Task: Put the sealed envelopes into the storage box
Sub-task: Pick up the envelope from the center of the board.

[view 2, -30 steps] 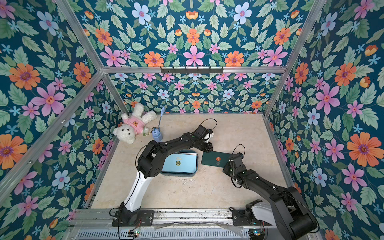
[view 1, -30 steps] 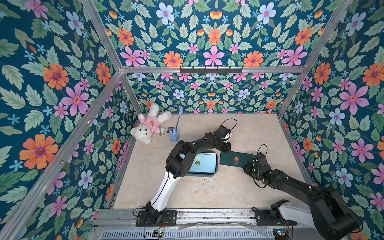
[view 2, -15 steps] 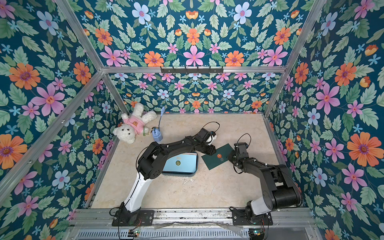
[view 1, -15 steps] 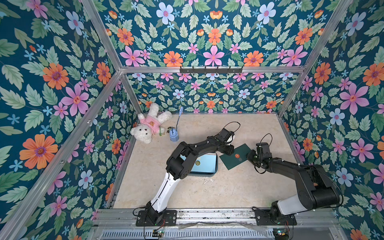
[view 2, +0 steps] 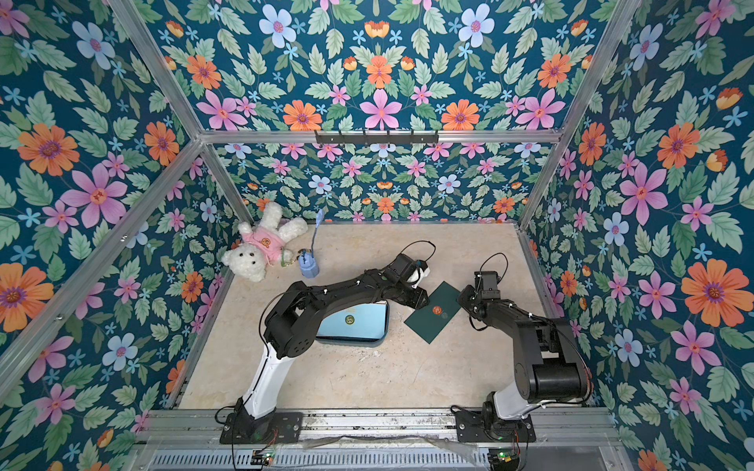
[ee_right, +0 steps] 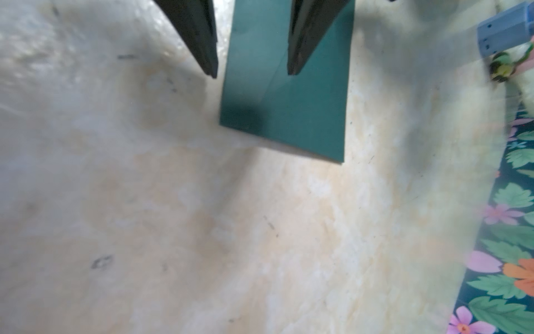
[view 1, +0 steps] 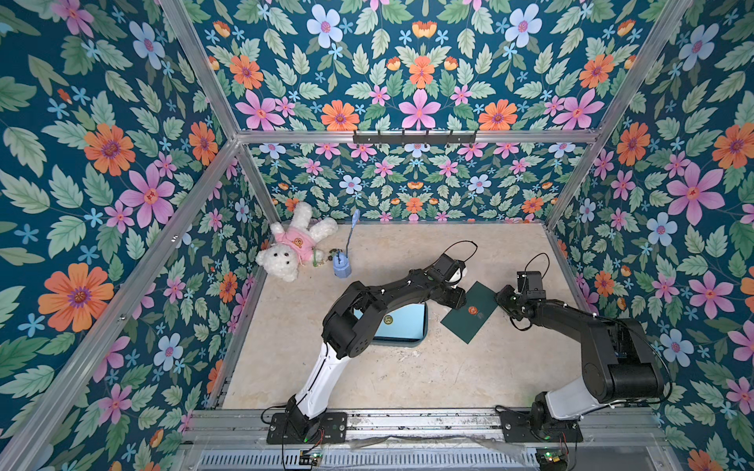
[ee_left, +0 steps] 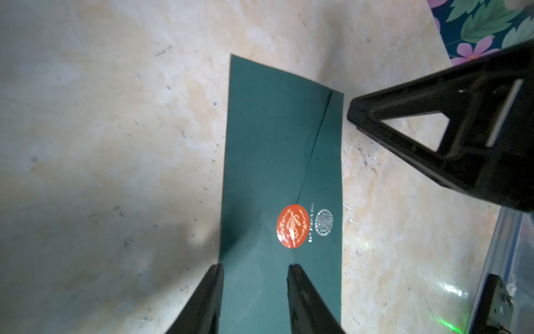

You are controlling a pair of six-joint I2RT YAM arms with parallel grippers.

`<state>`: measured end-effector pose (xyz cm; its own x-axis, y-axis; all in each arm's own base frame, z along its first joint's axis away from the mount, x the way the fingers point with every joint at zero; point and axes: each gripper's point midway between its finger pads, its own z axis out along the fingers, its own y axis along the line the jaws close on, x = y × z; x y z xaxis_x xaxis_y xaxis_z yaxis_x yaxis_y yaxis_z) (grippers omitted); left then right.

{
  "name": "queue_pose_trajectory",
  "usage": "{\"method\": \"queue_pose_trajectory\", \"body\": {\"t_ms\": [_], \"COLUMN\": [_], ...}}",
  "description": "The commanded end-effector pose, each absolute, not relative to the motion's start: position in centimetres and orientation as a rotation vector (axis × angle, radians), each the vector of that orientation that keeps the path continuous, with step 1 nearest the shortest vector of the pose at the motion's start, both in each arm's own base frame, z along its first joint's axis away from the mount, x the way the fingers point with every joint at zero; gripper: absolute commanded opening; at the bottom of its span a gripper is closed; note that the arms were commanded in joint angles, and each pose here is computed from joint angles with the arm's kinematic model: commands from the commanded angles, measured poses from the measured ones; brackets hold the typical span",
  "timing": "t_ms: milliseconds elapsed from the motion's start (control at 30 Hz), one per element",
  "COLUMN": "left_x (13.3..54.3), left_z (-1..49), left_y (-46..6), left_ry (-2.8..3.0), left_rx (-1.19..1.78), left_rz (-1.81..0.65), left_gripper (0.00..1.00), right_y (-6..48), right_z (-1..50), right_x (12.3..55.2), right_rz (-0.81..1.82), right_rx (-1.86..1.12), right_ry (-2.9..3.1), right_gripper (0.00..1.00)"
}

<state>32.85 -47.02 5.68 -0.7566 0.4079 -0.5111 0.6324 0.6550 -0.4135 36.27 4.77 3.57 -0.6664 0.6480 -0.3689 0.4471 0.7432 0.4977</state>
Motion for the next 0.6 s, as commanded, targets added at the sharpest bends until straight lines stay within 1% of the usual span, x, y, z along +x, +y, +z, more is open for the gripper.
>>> {"method": "queue_pose_trajectory", "body": {"t_ms": [0, 133, 233, 367, 567], "left_x": [33.5, 33.8, 34.7, 35.1, 34.7], "left_z": [5.7, 4.6, 3.8, 2.8, 1.3], "left_y": [-47.9, -49.2, -49.5, -49.6, -48.9], "left_ry": [2.479, 2.476, 2.480, 2.495, 2.529], "left_rx": [0.811, 0.846, 0.849, 0.849, 0.847], "left_rz": [-0.823, -0.819, -0.777, -0.749, -0.719], "left_gripper": [0.41, 0.39, 0.35, 0.33, 0.31], "right_y": [4.3, 4.0, 3.5, 2.8, 3.6], "right_z": [3.0, 2.5, 2.1, 1.3, 0.7], "right_x": [35.8, 35.7, 35.9, 36.0, 36.0], "right_rz": [0.453, 0.443, 0.415, 0.416, 0.475], "right_rx": [0.827, 0.843, 0.855, 0.886, 0.860], "right_ry": [2.434, 2.424, 2.430, 2.428, 2.449], "right_gripper": [0.45, 0.45, 0.45, 0.45, 0.45]}}
